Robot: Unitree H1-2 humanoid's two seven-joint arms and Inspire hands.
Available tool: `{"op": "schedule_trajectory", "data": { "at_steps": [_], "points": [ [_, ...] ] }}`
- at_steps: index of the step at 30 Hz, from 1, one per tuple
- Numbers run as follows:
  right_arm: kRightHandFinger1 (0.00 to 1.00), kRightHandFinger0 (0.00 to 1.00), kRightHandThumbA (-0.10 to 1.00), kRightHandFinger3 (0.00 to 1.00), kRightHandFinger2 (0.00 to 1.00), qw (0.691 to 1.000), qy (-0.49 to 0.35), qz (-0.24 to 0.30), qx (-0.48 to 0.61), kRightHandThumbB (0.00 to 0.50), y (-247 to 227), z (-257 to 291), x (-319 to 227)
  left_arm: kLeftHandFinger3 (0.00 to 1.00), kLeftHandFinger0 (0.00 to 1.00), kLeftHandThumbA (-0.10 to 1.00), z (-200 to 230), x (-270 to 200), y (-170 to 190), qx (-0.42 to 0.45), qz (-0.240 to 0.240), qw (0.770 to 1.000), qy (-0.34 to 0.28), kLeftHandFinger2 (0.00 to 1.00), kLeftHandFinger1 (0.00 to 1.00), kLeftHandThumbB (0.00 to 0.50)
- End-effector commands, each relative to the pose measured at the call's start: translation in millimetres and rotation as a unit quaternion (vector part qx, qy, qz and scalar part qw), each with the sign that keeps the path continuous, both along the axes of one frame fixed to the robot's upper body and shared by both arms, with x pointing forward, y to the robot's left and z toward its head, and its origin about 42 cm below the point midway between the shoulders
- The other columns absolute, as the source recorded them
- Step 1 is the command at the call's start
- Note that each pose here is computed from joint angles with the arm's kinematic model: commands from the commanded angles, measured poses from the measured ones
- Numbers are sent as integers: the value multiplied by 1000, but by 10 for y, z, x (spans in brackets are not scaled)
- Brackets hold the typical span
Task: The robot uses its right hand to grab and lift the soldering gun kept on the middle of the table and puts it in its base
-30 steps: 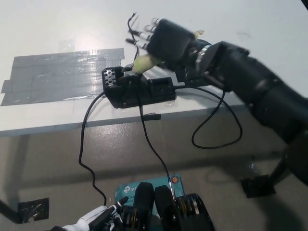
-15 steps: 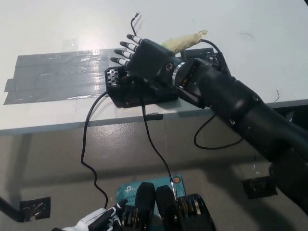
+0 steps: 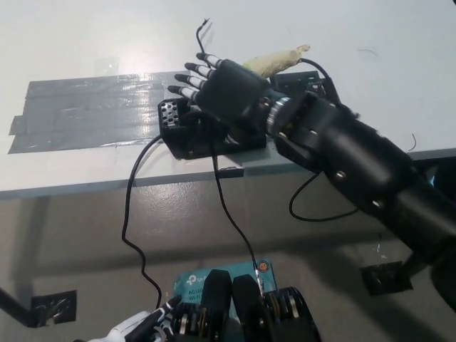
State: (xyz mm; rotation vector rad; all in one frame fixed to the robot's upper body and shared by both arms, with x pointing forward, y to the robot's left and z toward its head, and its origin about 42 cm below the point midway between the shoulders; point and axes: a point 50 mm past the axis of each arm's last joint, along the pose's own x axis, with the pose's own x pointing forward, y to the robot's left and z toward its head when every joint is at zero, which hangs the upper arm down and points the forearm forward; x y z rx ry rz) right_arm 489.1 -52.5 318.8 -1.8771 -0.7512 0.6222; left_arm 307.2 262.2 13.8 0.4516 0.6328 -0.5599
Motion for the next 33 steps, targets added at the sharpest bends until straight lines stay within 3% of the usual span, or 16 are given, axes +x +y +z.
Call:
{"op": "schedule_trajectory", "data": {
  "at_steps": [1, 6, 8, 9, 10, 11, 13, 15, 17, 19, 22, 23, 25, 30, 31, 33],
  "points": [
    [1000, 1000, 851, 1000, 1000, 990, -104, 8, 97, 500, -1091, 1499, -1596, 293, 0, 1000, -23, -61, 323, 12, 11, 1000, -12, 0, 0, 500],
    [1000, 1000, 810, 1000, 1000, 977, -148, 7, 151, 500, -1603, 1350, -2346, 276, 0, 1000, -44, -129, 444, 19, 14, 1000, -8, 6, 0, 500],
    [1000, 1000, 792, 1000, 1000, 973, -160, -18, 166, 500, -2093, 1067, -2627, 242, 0, 1000, -32, -129, 443, 31, 8, 999, -9, 0, 0, 500],
    [1000, 1000, 692, 1000, 1000, 973, -147, -39, 176, 500, -2269, 926, -2729, 231, 0, 1000, -23, -137, 459, 35, 2, 999, -10, 0, 0, 500],
    [1000, 1000, 686, 1000, 1000, 973, -146, -39, 175, 500, -2275, 919, -2734, 229, 0, 1000, -26, -136, 470, 34, 2, 999, -10, 0, 0, 500],
    [1000, 1000, 550, 1000, 1000, 967, -123, -93, 205, 500, -2624, 630, -3043, 275, 0, 1000, -27, -137, 468, 42, -11, 999, -8, 32, 0, 500],
    [1000, 1000, 582, 1000, 1000, 952, -101, -171, 233, 500, -2837, 350, -3342, 296, 0, 1000, -42, -178, 508, 40, -6, 999, -7, 34, 0, 500],
    [1000, 1000, 619, 1000, 1000, 934, -94, -233, 255, 471, -3046, 97, -3567, 315, 0, 1000, -65, -200, 519, 39, 1, 999, -2, 33, 0, 500],
    [1000, 1000, 616, 1000, 1000, 914, -67, -275, 291, 405, -3360, -336, -3723, 326, 0, 1000, -96, -221, 559, 36, 4, 999, 3, 32, 0, 500],
    [1000, 1000, 505, 1000, 1000, 894, -37, -300, 331, 367, -3592, -748, -3839, 347, 0, 1000, -123, -238, 584, 31, 12, 999, 3, 30, 0, 500],
    [1000, 1000, 531, 1000, 1000, 881, -27, -320, 348, 326, -3721, -1067, -3901, 370, 0, 1000, -148, -230, 622, 26, 22, 999, 5, 22, 0, 500],
    [1000, 1000, 568, 1000, 1000, 861, -8, -355, 366, 304, -3836, -1346, -3940, 369, 0, 1000, -156, -259, 641, 22, 29, 999, 9, 34, 0, 500],
    [1000, 1000, 550, 1000, 1000, 846, 10, -362, 391, 276, -3904, -1528, -3927, 402, 0, 1000, -173, -292, 670, 25, 34, 999, 11, 52, 0, 500],
    [1000, 1000, 487, 1000, 1000, 779, 73, -415, 465, 260, -3995, -2038, -3846, 386, 0, 1000, -189, -275, 754, 23, 35, 999, 9, 79, 0, 500],
    [1000, 1000, 498, 1000, 1000, 732, 114, -447, 502, 242, -3994, -2297, -3817, 365, 0, 1000, -217, -276, 783, 15, 41, 999, 10, 82, 0, 500],
    [1000, 1000, 541, 1000, 1000, 719, 156, -465, 493, 260, -3984, -2406, -3814, 380, 0, 1000, -240, -306, 829, 16, 51, 999, 13, 94, 0, 500]
  ]
}}
